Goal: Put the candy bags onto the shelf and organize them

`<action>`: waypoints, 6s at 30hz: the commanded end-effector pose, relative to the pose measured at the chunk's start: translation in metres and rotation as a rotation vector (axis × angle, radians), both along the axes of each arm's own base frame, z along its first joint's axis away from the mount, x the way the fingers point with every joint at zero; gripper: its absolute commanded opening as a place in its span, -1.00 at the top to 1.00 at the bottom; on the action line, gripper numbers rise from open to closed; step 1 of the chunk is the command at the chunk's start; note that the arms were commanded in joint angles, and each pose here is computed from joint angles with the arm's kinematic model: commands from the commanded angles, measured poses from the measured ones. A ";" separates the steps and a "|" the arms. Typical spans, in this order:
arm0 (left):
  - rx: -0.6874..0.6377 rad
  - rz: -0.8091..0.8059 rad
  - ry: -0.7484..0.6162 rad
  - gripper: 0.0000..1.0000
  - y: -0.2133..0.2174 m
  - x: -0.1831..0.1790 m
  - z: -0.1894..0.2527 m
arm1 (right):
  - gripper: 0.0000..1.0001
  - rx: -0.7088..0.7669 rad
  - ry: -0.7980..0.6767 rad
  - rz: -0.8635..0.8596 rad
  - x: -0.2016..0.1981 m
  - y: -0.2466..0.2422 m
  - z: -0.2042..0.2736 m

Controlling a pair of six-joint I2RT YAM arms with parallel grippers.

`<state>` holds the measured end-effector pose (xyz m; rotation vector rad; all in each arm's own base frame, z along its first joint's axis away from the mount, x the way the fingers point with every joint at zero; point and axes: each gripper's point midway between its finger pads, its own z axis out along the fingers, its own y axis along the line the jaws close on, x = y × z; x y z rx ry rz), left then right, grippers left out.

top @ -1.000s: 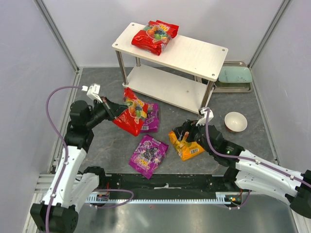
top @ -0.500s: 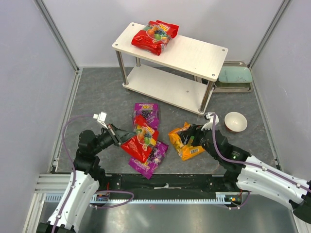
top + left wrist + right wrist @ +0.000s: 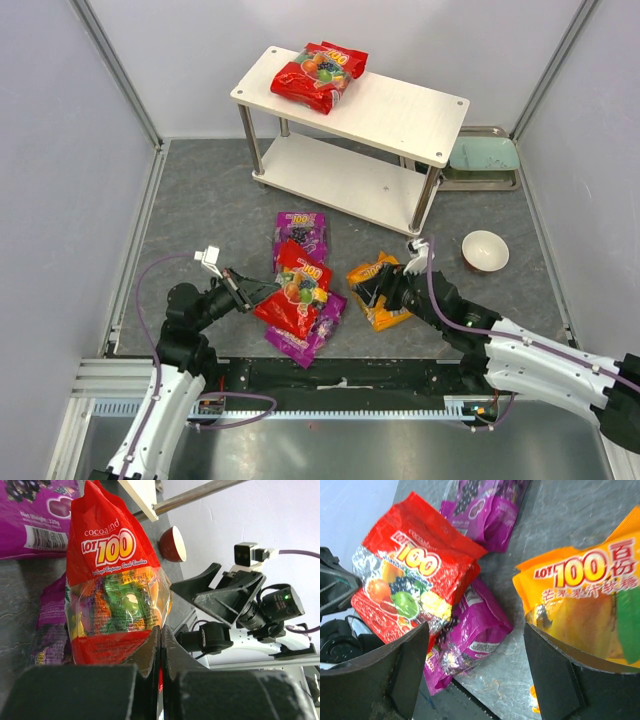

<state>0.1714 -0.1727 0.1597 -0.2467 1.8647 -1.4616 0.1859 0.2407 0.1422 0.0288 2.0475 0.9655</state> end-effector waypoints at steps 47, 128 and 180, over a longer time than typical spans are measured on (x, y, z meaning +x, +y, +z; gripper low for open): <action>0.197 0.067 0.159 0.97 0.014 0.000 -0.035 | -0.30 0.223 0.140 0.049 0.002 0.127 -0.015; 0.229 0.098 0.105 -0.90 0.015 0.021 -0.044 | 1.00 0.243 -0.557 0.114 0.229 -0.055 0.359; 0.227 0.077 0.122 -0.90 0.013 0.018 -0.049 | 0.30 0.236 -0.438 -0.019 0.287 -0.078 0.295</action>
